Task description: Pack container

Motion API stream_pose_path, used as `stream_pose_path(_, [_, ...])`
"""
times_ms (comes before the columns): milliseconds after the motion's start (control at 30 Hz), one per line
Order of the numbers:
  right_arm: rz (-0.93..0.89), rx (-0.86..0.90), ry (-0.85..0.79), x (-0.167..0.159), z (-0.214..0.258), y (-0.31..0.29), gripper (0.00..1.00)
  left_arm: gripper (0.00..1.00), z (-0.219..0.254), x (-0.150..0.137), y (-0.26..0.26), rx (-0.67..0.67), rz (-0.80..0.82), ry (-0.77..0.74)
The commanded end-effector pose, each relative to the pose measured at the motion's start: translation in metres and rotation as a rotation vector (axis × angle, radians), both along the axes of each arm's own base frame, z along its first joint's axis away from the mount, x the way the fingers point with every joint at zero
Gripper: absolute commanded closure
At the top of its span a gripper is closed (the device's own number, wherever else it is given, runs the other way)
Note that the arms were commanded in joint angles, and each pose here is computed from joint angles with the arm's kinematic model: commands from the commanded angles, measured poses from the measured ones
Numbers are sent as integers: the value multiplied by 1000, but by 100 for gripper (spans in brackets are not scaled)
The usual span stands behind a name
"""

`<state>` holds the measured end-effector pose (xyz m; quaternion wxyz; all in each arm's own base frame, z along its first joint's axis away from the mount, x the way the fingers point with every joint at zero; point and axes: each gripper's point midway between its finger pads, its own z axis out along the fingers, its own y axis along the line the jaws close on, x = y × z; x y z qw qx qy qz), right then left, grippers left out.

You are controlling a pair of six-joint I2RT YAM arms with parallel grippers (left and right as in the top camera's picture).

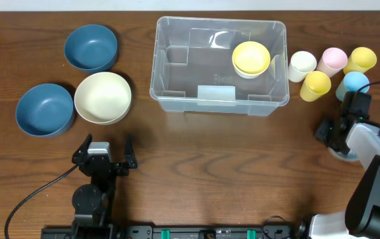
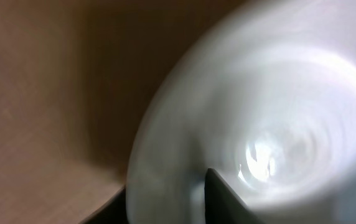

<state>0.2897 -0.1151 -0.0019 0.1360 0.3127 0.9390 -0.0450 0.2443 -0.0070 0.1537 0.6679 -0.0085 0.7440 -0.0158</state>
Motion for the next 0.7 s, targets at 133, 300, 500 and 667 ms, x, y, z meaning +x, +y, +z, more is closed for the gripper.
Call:
stream_pose_path(133, [10,47,16,-6,-6,9,99,2,-18,-1,3,14,12,51])
stream_pose_path(300, [32,126,-6,0,6,22,99,2,-18,-1,3,14,12,52])
stream_pose_path(500, [93,134,-97,16,72,37,99,2,-18,-1,3,14,12,52])
stream_pose_path(667, [337,119,-309,39,175,83,99,2,-18,-1,3,14,12,52])
